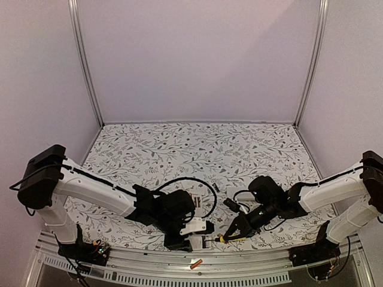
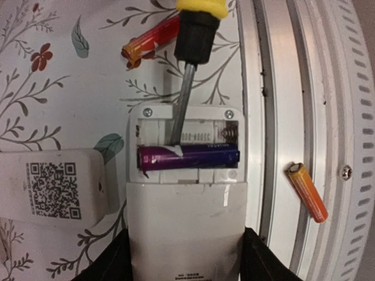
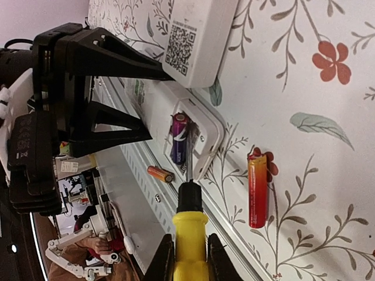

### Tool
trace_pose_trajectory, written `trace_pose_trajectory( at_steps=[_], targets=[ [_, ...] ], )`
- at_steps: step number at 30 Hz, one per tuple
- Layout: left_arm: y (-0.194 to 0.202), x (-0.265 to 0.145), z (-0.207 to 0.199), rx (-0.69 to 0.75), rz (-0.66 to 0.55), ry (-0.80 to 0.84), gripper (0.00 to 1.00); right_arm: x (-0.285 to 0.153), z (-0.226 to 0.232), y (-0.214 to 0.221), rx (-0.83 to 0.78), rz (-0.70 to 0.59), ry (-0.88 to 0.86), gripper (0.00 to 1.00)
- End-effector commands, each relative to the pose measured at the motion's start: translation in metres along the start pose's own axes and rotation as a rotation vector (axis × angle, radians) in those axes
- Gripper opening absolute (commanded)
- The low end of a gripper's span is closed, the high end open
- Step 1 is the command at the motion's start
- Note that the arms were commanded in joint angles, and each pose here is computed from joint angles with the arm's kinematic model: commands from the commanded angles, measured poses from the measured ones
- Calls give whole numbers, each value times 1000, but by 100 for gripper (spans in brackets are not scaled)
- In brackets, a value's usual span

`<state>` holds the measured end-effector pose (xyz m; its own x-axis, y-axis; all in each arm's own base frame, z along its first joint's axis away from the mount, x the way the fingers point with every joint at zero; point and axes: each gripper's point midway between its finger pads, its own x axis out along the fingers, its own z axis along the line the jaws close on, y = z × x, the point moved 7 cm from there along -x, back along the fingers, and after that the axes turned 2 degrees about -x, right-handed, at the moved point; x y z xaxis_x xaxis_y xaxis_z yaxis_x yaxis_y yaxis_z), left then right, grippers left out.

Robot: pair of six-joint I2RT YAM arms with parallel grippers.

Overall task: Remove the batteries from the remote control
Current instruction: Remove the battery from the remote control without the battery cover.

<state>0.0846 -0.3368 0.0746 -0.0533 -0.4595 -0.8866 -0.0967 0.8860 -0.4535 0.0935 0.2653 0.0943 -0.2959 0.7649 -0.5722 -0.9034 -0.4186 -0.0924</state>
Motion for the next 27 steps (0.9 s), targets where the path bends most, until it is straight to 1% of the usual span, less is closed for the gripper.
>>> trace_pose_trajectory(
  at_steps=[1, 3, 8, 13, 16, 18, 19, 21, 22, 25, 26, 27],
  targets=[
    [20, 10, 22, -40, 96, -124, 25, -1, 21, 2, -71, -7, -133, 0],
    [20, 10, 23, -43, 99, -132, 24, -8, 33, 5, -125, -3, -204, 0],
    [21, 11, 24, -46, 107, -140, 24, -18, 45, 10, -186, -17, -287, 0],
    [22, 11, 25, -48, 110, -148, 24, -16, 35, 15, -153, -28, -260, 0],
    [22, 11, 27, -54, 113, -167, 26, -17, 29, 13, -136, -73, -218, 0],
    [18, 8, 28, -61, 100, -174, 33, -20, 27, 9, -121, -119, -167, 0],
    [17, 6, 28, -65, 90, -174, 40, -22, 27, 8, -122, -138, -148, 0],
    [12, -1, 28, -66, 54, -164, 58, -30, 29, 3, -128, -196, -109, 0],
    [10, -5, 26, -66, 31, -148, 65, -33, 29, 1, -125, -219, -87, 0],
    [1, -21, 19, -60, -54, -113, 81, -44, 27, -4, -123, -300, -21, 0],
    [-3, -29, 17, -61, -84, -104, 84, -48, 25, -7, -114, -328, 8, 0],
    [-5, -33, 15, -66, -99, -91, 85, -51, 24, -8, -105, -353, 35, 0]
  ],
)
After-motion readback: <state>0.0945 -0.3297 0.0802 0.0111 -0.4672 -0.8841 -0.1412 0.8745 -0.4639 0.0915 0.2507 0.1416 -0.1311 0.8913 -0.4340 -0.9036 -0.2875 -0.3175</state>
